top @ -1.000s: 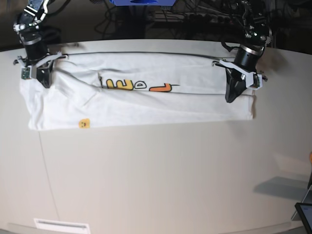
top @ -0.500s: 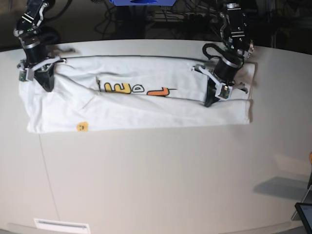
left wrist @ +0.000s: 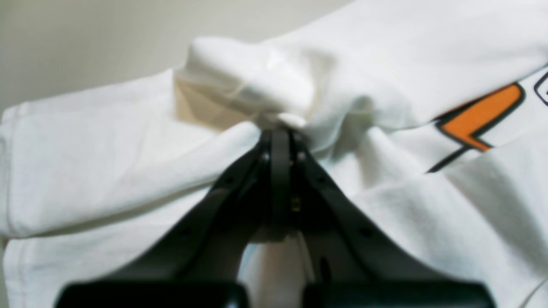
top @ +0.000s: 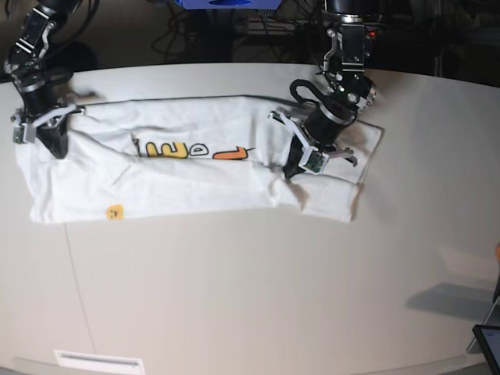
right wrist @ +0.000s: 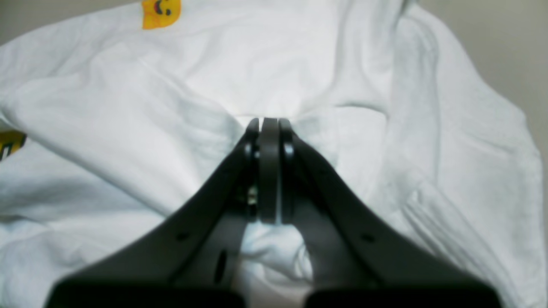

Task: Fold the T-shirt properly
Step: 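Drag the left gripper's end of the strip toward the right gripper, release, then lower the left gripper onto the folded strip end and grasp it, then lift the grasped strip end with the left gripper toward the right gripper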

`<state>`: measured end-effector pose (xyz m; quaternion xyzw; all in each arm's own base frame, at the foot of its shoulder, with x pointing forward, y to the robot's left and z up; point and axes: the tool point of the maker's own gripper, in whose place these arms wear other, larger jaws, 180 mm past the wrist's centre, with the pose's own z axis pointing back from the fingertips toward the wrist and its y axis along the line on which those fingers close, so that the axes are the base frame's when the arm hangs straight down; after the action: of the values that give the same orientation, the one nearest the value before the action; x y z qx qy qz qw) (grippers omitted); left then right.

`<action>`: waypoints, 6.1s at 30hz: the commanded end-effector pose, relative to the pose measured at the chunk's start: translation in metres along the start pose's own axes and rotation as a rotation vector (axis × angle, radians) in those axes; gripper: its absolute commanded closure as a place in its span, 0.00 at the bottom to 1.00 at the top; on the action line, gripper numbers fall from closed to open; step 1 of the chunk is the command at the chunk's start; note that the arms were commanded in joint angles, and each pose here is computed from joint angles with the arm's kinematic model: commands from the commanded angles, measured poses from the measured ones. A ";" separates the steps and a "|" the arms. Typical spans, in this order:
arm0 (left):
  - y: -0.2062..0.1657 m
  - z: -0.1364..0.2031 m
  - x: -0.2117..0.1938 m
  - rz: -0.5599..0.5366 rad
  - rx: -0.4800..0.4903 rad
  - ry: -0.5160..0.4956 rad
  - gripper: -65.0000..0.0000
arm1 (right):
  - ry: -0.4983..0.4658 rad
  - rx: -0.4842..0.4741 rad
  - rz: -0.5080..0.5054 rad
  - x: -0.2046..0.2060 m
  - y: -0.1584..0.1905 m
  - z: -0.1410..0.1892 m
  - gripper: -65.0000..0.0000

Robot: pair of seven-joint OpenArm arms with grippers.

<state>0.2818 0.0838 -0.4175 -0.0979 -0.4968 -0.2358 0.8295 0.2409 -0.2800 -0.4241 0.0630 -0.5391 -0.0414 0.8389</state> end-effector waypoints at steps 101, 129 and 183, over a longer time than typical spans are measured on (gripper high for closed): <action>0.144 0.155 -0.040 0.550 0.223 0.040 0.24 | -0.111 -0.128 0.342 0.122 -0.028 0.025 0.75; 0.082 0.076 -0.032 0.720 -0.046 -0.002 0.24 | -0.129 -0.139 0.374 0.132 -0.024 0.032 0.75; 0.089 0.079 0.017 0.535 0.012 0.042 1.00 | -0.073 -0.136 0.358 0.118 -0.022 0.031 0.75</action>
<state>0.2646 0.1883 -0.3699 -0.2108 -0.4178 -0.0010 0.8838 0.2557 -0.3178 -0.3258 -0.0869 -0.5430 0.0654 0.8326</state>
